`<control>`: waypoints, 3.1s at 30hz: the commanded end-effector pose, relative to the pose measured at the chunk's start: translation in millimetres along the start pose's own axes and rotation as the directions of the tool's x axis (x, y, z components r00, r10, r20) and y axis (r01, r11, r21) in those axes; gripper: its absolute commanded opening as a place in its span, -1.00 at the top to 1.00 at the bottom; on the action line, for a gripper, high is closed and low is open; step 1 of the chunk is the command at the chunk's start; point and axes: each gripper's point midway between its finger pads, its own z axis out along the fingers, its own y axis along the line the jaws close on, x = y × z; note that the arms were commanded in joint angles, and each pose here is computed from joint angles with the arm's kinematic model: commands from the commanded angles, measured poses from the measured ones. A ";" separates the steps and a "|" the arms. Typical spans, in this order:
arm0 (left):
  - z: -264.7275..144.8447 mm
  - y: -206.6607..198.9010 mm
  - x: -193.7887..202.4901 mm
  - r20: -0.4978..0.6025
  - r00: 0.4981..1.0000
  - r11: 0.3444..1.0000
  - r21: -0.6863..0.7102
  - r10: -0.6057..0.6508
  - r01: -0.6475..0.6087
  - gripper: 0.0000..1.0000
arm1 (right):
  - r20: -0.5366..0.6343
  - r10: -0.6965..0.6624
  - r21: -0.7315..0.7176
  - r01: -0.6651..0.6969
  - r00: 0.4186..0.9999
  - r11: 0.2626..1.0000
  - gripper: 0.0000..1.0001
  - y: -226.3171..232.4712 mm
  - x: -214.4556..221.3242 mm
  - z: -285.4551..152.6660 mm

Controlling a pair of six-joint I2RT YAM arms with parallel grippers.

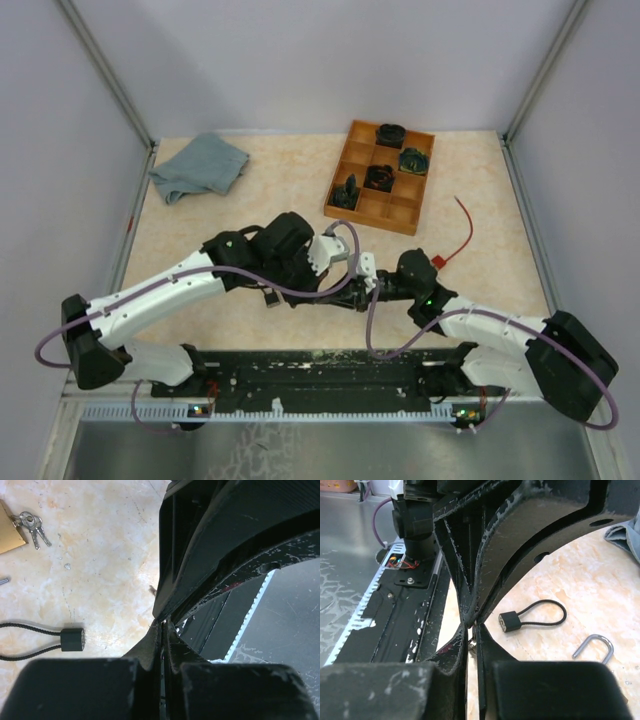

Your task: Unlock with the key

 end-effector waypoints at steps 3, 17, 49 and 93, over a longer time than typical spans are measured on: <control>-18.0 -20.3 -16.5 0.108 0.991 0.994 0.076 0.074 -0.082 1.00 | -0.004 -0.017 -0.001 0.017 1.000 1.000 1.00 2.2 2.6 -1.5; -21.1 -28.8 -11.6 0.135 0.987 0.987 0.119 0.087 -0.104 1.00 | -0.011 0.004 -0.008 -0.004 1.000 1.000 0.56 2.7 -1.3 -0.7; -9.4 -16.1 -6.2 0.079 0.992 0.992 0.070 0.095 -0.100 1.00 | 0.010 -0.023 -0.008 0.023 1.000 1.000 0.69 2.9 -9.4 -1.5; 33.6 144.6 132.1 0.204 0.479 0.220 -0.692 -0.854 0.687 -0.41 | 0.092 0.112 0.429 -0.141 0.989 0.892 1.00 -27.3 7.7 -51.9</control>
